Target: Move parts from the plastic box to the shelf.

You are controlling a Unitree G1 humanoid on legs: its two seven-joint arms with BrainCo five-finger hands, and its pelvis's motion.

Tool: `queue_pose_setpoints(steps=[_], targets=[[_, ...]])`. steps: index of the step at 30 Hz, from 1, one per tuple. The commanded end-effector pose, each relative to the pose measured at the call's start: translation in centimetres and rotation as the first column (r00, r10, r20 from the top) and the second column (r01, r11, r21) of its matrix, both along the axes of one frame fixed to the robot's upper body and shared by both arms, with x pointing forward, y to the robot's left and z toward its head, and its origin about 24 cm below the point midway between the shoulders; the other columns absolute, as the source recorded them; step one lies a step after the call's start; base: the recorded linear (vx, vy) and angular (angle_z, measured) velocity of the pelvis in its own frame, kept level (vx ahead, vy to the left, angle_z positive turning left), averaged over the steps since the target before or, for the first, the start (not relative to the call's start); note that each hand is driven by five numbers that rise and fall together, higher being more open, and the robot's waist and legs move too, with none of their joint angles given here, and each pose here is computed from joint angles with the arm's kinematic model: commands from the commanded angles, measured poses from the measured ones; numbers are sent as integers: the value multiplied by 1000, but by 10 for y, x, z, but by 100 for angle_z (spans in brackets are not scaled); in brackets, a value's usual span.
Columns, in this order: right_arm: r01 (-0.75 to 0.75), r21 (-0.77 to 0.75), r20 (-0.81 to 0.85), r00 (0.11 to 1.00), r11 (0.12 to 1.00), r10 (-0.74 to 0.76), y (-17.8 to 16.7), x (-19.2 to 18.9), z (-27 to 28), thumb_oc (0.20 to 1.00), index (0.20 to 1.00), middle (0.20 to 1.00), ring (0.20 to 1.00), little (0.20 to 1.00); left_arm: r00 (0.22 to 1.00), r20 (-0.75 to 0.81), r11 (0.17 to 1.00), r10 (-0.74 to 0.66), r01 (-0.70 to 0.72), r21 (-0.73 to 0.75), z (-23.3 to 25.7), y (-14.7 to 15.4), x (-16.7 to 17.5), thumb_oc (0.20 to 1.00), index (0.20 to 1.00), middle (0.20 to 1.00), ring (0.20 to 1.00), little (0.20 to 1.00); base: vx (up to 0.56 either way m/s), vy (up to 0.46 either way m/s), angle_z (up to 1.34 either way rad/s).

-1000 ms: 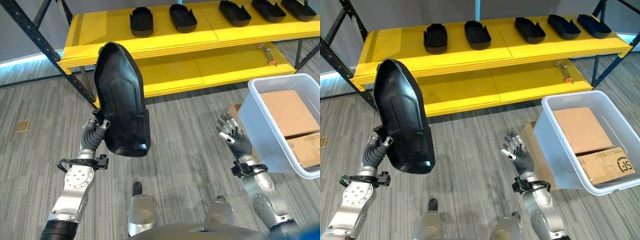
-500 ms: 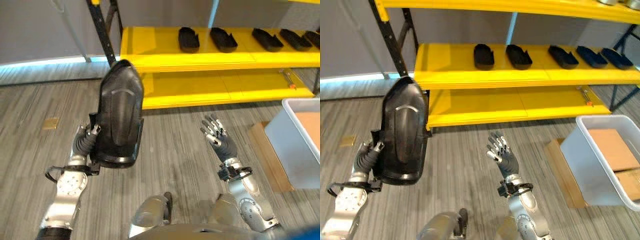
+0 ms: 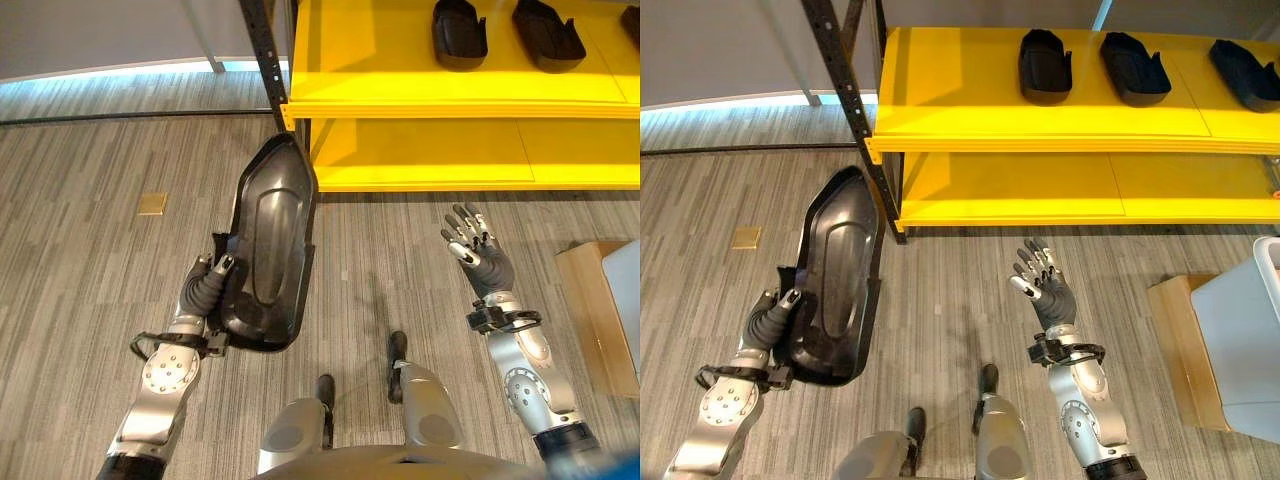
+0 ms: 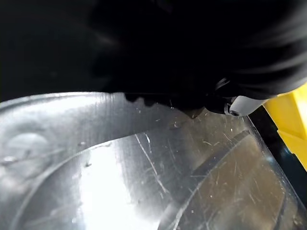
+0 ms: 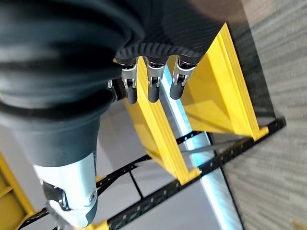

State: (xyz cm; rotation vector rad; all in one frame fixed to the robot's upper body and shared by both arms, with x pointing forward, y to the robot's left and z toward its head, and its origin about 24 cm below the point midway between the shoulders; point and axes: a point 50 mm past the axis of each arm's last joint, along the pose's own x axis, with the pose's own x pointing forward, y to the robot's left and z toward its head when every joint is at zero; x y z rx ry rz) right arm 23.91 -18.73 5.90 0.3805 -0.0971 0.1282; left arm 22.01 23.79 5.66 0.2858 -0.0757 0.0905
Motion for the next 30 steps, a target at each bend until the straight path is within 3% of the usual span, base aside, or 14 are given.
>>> queue_pose_setpoints(steps=[1,8,21,27,28,30], targets=[[30,22,94,995,999,-31,-2,-2,13,1000,1000,1000,1000,1000,977,213,1000,-26,25,6,42,0,0,200,200,200,200,200,250,-195,37],[23,16,117,993,1000,-25,-2,0,17,1000,1000,1000,1000,1000,965,258,998,-46,58,-39,50,-9,6,200,200,200,200,200,67,-93,31],[-27,9,94,995,1000,26,13,-1,9,1000,1000,1000,1000,1000,927,369,994,-71,35,103,73,-18,34,200,200,200,200,200,78,185,-23],[-17,76,12,1000,997,16,15,-1,-7,1000,1000,1000,1000,1000,932,347,987,-109,61,146,70,-34,53,200,200,200,200,200,72,49,-8],[-121,145,-40,991,982,128,14,-15,-21,1000,1000,1000,1000,1000,990,103,995,-95,92,30,16,-17,26,200,200,200,200,200,90,-24,-11],[-112,148,-53,991,983,121,12,-17,-24,1000,1000,1000,1000,1000,989,111,995,-94,92,28,18,-18,28,200,200,200,200,200,43,-165,-6]])
